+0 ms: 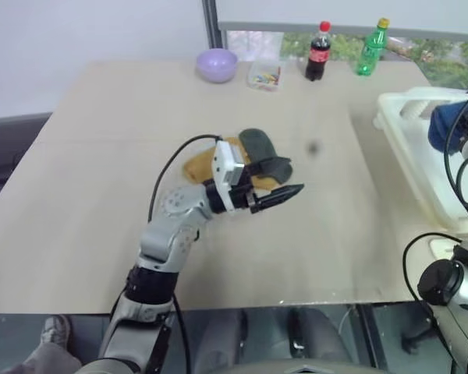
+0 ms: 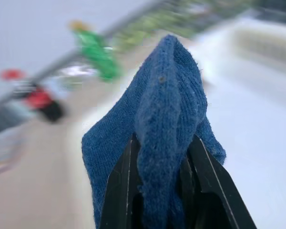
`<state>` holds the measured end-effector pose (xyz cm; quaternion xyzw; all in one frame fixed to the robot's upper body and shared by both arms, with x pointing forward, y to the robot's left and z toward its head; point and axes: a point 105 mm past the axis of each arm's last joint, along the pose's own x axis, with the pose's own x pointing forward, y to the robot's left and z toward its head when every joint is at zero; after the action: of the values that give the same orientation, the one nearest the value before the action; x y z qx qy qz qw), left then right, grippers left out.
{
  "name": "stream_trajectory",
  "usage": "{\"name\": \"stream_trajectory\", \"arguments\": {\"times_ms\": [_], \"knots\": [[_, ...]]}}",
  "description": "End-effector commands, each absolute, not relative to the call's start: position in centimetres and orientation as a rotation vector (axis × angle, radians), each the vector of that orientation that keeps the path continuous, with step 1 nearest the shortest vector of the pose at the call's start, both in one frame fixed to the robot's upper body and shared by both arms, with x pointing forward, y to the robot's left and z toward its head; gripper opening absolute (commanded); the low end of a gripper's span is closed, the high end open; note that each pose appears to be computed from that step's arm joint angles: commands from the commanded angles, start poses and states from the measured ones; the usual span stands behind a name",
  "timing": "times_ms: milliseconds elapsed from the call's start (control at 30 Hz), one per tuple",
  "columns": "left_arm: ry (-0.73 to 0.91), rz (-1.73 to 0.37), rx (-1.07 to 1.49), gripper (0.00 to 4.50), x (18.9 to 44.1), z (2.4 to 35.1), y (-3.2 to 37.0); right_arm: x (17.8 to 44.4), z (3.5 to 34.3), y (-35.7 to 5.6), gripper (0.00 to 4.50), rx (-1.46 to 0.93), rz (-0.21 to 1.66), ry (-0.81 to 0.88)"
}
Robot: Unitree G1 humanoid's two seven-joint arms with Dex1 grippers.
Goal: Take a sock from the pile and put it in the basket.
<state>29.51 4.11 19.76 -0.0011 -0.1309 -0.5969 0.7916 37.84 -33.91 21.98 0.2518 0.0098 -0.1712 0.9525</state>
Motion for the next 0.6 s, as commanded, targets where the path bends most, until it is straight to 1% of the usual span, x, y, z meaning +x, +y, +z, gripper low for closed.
{"name": "stream_trajectory", "arguments": {"times_ms": [33, 67, 100, 167, 200, 300, 333, 367, 433, 500, 567, 600], "knots": [[-0.343, -1.278, 0.012, 3.24, 29.3, 20.8, 3.9, 38.7, 22.0, -35.3, 1.09, 0.521, -0.378, 0.004], [-0.345, -1.277, 0.010, 3.24, 29.3, 20.8, 3.8, 38.8, 21.2, -35.6, 1.20, 0.516, -0.392, 0.030], [-0.346, -1.278, 0.013, 3.24, 29.2, 20.7, 3.8, 38.9, 20.5, -35.8, 1.86, 0.519, -0.407, 0.051], [-0.347, -1.270, 0.005, 3.24, 29.2, 20.7, 3.9, 39.0, 19.9, -35.7, 2.64, 0.506, -0.410, 0.080], [-0.348, -1.267, 0.004, 3.24, 29.2, 20.7, 4.0, 39.0, 19.8, -35.6, 2.94, 0.506, -0.407, 0.083], [-0.347, -1.257, 0.006, 3.24, 29.3, 20.6, 4.3, 38.1, 20.4, -35.5, 4.33, 0.476, -0.405, 0.066], [-0.347, -1.255, 0.005, 3.24, 29.3, 20.5, 4.3, 37.9, 20.6, -35.5, 4.43, 0.460, -0.403, 0.060], [-0.347, -1.254, 0.005, 3.24, 29.3, 20.5, 4.4, 37.6, 20.7, -35.4, 4.43, 0.457, -0.398, 0.053], [-0.332, -1.244, 0.011, 3.24, 29.3, 20.1, 4.7, 35.9, 22.4, -34.5, 4.43, 0.355, -0.340, -0.022], [-0.302, -1.212, 0.023, 3.24, 29.6, 19.4, 5.6, 34.1, 24.3, -32.0, 4.43, 0.249, -0.208, -0.097], [-0.268, -1.161, 0.031, 3.24, 29.9, 18.7, 7.0, 32.4, 25.8, -28.5, 4.43, 0.172, -0.035, -0.149], [-0.243, -1.118, 0.029, 3.24, 30.0, 18.2, 8.1, 31.4, 26.2, -25.9, 4.43, 0.120, 0.093, -0.157]]}}
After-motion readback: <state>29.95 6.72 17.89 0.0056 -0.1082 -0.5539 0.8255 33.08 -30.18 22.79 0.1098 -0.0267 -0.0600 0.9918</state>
